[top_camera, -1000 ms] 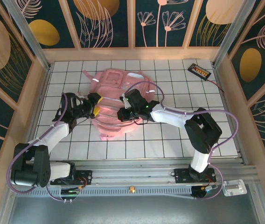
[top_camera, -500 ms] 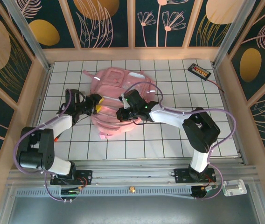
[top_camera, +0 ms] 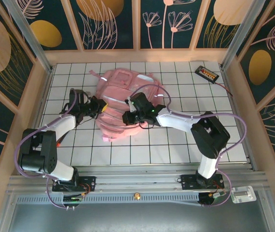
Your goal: Pack the student bag
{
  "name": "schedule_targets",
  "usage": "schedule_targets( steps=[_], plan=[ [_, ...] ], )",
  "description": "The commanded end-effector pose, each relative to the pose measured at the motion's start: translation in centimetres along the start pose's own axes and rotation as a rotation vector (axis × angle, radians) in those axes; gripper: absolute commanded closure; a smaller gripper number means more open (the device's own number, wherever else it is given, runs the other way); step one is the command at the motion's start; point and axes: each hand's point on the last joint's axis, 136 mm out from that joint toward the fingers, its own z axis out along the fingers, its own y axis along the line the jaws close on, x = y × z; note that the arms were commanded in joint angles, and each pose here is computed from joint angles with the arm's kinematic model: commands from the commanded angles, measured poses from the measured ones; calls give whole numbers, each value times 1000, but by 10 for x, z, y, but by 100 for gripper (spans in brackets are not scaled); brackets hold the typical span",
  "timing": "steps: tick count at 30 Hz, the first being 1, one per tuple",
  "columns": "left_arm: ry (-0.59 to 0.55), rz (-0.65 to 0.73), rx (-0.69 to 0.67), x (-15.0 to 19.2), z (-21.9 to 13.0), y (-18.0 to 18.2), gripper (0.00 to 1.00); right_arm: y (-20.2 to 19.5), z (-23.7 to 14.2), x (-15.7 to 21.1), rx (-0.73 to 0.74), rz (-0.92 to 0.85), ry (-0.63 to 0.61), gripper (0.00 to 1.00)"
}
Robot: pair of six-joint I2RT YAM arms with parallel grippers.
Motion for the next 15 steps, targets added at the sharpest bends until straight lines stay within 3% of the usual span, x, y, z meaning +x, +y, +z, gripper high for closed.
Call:
schedule_targets(
  steps=[1, 7, 15],
  plan=[
    [-12, 120, -36, -5, -3, -1, 100, -34, -25, 5, 104, -12, 10, 100],
    [-22, 171, -72, -5, -10, 1, 100, -65, -51, 4, 172, -31, 9, 100],
    [7, 253, -70, 2, -17, -4, 100, -96, -66, -24, 197, -41, -49, 100]
  ],
)
